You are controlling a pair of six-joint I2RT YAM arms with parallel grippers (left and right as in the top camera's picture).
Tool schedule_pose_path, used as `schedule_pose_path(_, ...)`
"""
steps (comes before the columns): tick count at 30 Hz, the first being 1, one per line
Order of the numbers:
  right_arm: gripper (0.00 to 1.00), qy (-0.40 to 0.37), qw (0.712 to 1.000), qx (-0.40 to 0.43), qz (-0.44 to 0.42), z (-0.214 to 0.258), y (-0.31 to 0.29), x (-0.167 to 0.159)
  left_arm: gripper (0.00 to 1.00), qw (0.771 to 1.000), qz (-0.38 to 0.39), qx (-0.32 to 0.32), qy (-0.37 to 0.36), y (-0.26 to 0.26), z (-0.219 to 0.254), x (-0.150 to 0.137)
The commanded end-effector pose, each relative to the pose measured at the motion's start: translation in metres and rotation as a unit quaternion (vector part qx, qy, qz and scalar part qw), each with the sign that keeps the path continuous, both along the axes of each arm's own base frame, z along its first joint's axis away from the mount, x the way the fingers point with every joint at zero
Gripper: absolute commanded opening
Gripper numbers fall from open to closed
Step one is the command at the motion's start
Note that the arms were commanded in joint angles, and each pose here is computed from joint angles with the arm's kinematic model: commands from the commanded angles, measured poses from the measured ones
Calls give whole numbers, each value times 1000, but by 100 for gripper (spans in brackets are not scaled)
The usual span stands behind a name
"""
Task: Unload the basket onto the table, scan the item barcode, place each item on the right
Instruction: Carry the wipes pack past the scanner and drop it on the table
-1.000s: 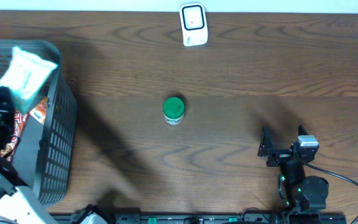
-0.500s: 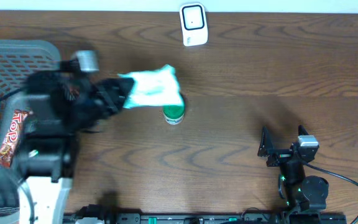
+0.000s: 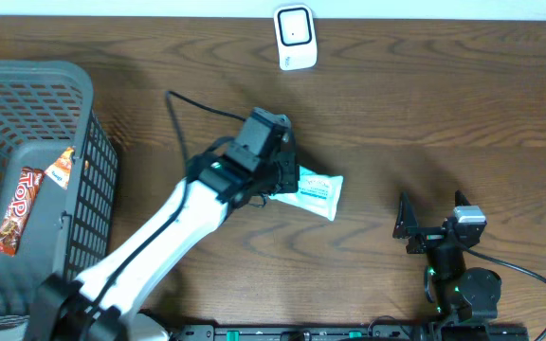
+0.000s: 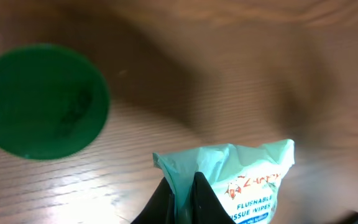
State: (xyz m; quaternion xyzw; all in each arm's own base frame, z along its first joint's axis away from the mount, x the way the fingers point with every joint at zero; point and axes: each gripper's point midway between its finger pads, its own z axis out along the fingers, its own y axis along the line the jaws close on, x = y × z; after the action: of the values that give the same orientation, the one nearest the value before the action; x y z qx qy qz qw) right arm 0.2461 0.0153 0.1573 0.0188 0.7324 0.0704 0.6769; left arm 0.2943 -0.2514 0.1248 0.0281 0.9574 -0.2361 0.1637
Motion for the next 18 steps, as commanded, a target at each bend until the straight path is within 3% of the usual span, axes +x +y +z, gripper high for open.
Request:
schedule_pose_path(1,99,3,1000,4,2,-2,1,0,7,998,16,53,25,8,-38,6)
schedule_pose_path(8,99,3,1000,4,2,-2,1,0,7,990,19,104,93,15,-99,-1)
schedule_pose_path(18,99,3,1000,4,2,-2,1,0,7,973,45,203,96,49,-127,-2)
